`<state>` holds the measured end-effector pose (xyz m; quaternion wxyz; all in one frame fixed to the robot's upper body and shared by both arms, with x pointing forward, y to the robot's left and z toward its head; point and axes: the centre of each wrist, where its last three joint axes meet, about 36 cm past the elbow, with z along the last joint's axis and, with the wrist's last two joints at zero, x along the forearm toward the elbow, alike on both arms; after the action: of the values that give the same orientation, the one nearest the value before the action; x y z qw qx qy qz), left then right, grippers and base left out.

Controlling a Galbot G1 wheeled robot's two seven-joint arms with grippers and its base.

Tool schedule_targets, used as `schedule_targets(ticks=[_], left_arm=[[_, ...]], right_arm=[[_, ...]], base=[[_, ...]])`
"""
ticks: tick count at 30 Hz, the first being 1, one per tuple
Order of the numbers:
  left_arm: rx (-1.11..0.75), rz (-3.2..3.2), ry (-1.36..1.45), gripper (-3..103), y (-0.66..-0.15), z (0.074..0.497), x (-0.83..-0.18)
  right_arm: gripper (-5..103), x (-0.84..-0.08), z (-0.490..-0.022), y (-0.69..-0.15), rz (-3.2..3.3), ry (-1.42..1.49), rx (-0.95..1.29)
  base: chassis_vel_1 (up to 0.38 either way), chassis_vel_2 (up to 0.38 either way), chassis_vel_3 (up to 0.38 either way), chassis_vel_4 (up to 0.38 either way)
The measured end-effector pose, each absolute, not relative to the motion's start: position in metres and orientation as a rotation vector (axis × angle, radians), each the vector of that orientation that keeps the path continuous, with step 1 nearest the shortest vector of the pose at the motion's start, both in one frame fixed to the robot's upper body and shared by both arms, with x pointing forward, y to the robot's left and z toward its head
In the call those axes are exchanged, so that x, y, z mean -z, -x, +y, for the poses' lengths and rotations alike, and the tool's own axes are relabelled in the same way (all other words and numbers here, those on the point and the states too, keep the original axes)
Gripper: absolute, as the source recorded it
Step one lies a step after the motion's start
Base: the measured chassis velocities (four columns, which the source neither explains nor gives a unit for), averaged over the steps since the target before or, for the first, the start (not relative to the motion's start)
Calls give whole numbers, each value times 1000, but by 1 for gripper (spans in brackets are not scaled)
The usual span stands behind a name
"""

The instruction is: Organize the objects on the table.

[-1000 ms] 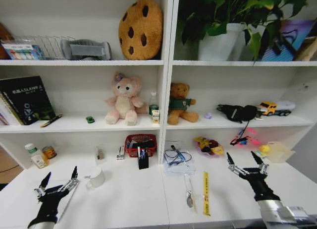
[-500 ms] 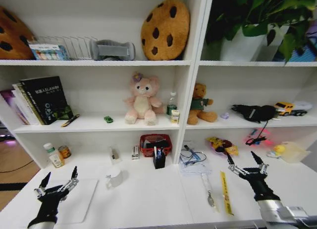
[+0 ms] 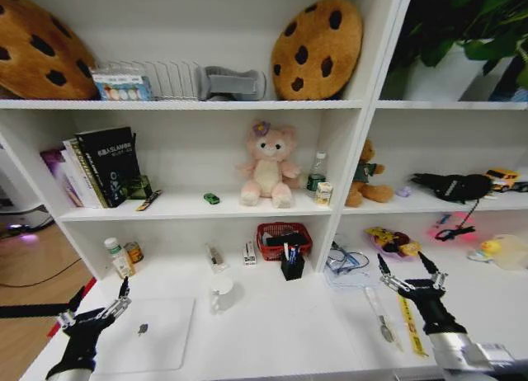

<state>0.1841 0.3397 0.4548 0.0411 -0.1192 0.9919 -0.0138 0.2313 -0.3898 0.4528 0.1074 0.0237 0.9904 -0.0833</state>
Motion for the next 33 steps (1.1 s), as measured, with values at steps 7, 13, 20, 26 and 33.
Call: schedule_targets(ticks=[7,13,20,26,33], left_arm=[[42,3037,365,100,-184,340,-455],[42,3037,365,100,-184,340,-455],[42,3037,365,100,-184,340,-455],[42,3037,365,100,-184,340,-455],[42,3037,365,100,-184,340,-455]], right_arm=[[100,-453,-390,-231,2915,-70,245],[100,-453,-390,-231,2915,-70,245],[100,-453,-390,-231,2915,-70,245],[100,-453,-390,-231,2915,-70,245],[100,-453,-390,-231,2915,-70,245]], base=[[185,171,-163,-177],[172,164,-158,-159],[156,166,-151,-131],[30,40,-42,-40],[-36,-32,25,18]])
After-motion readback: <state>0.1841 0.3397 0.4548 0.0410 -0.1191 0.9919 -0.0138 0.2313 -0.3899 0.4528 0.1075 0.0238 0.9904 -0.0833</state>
